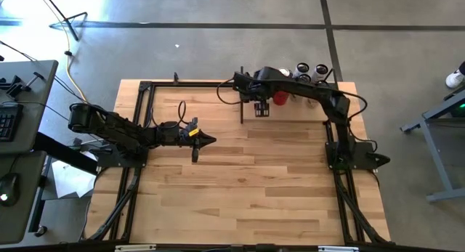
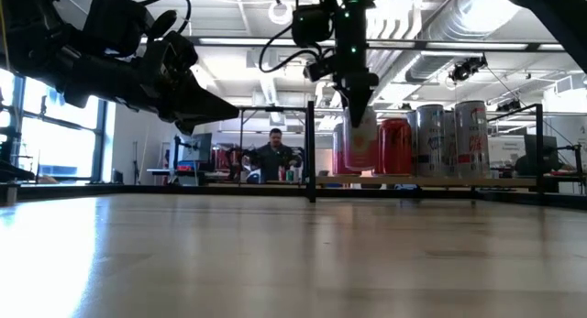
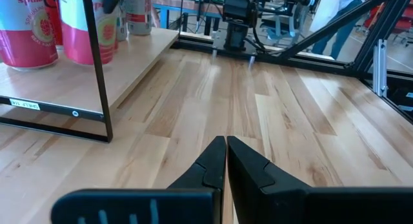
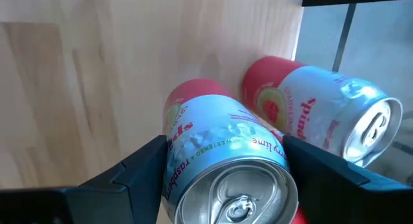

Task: Place canned beverage on shelf
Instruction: Put the white and orange soda can on the shelf aligned with the other white and orange soda can

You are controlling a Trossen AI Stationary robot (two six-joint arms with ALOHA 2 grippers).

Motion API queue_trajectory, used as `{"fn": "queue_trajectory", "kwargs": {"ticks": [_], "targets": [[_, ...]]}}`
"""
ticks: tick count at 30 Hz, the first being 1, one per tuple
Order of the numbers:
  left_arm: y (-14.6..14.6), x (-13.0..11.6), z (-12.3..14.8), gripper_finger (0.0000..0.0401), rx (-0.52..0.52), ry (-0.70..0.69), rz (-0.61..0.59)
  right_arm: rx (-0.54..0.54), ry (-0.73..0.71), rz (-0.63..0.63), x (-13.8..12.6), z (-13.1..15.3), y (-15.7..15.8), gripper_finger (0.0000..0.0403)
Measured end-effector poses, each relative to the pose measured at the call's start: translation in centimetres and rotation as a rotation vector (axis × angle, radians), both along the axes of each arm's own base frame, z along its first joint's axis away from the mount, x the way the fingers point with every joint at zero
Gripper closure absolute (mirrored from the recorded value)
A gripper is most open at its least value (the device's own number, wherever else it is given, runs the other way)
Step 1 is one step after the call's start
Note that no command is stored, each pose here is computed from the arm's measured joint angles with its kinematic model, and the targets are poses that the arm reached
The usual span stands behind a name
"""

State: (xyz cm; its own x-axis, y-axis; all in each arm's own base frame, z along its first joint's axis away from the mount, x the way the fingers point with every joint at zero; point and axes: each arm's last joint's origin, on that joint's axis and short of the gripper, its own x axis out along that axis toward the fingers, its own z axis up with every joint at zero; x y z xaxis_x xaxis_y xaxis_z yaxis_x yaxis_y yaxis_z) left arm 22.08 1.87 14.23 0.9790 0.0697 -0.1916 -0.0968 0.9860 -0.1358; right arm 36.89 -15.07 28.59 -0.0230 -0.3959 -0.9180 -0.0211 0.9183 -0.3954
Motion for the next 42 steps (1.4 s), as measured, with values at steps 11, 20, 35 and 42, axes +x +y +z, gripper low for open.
{"fn": "queue_trajectory", "kwargs": {"ticks": [11,20,35,42], "targets": [[0.0,0.0,0.0,0.0394,0.002,0.0,0.0,-0.003,-0.018,0.079,0.36,-0.14,-0.95,0.0132],[-0.01,0.0,0.0,0.0394,0.0,0.0,-0.001,-0.001,-0.003,0.124,0.56,-0.44,-1.1,0.0124],[-0.02,0.0,0.0,0.0394,-0.002,-0.001,-0.006,-0.006,-0.018,0.123,0.71,-0.42,-1.13,0.0121],[-0.02,0.0,0.0,0.0394,-0.002,-0.001,-0.006,-0.002,-0.024,0.091,0.63,-0.44,-1.1,0.0121]]}}
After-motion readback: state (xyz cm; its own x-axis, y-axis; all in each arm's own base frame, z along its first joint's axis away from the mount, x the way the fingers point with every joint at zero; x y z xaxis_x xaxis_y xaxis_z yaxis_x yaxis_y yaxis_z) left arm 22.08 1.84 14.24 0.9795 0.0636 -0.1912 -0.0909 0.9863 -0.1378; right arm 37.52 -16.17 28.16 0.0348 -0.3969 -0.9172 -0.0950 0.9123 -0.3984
